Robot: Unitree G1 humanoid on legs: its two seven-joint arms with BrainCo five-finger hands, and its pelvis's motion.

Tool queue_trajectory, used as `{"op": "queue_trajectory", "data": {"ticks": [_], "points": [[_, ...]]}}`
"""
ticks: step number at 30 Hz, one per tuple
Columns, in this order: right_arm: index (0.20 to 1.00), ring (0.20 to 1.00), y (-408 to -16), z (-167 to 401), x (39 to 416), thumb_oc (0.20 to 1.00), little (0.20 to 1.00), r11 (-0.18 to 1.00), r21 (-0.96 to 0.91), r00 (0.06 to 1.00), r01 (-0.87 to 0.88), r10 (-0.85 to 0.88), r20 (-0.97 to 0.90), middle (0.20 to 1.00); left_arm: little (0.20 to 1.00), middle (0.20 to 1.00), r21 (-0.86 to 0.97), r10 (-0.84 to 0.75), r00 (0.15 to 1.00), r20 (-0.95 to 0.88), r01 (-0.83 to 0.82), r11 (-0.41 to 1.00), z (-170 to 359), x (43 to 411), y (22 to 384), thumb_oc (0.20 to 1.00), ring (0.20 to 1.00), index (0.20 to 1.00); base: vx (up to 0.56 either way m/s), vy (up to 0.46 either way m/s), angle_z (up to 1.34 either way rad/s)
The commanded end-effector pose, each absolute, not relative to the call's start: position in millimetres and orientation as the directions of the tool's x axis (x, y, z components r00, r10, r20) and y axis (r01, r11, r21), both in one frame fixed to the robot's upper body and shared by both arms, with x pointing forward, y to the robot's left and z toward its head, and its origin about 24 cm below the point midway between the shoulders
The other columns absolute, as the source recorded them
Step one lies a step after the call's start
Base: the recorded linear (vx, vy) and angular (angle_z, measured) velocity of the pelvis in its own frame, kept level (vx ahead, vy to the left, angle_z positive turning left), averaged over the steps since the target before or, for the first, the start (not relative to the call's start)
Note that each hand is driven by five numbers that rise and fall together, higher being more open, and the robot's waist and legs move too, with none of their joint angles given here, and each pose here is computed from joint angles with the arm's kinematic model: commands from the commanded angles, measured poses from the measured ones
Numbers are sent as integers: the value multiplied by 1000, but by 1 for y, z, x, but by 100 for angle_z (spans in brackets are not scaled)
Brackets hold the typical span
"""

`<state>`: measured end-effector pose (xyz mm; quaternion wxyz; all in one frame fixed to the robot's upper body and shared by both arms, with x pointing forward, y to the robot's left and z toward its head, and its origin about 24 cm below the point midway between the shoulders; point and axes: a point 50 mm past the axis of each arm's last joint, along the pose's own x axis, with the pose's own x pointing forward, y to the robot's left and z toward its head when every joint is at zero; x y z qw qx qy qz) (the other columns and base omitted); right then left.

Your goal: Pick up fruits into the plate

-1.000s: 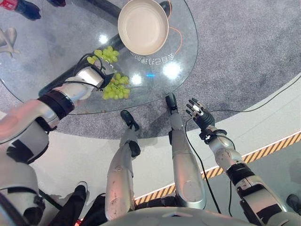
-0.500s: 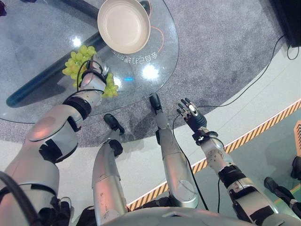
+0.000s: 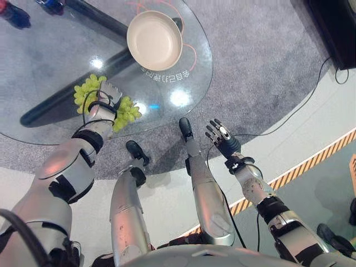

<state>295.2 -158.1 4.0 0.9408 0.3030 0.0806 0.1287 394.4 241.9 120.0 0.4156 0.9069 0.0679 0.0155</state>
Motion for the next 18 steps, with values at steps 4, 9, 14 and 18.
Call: {"op": "queue_trajectory", "data": {"ticks": [4,9,14,18], "points": [[1000,1000,-152,15,298,1000,1000,763,602,953,-236,302,-9,1000,200,200,898,218,975,38,63,-436,130,385,280,200,200,200,-3,-40,4],[1000,1000,-156,14,298,1000,1000,771,603,961,-207,275,-23,1000,200,200,962,175,979,105,-56,-266,146,385,281,200,200,200,9,-56,7],[1000,1000,-161,12,296,1000,1000,780,599,968,-182,250,-32,1000,200,200,986,147,977,153,-141,-92,158,385,277,200,200,200,22,-33,11],[1000,1000,-168,10,293,1000,1000,799,582,975,-153,219,-45,1000,200,200,970,104,978,183,-197,144,166,384,265,200,200,200,32,-2,11]]}}
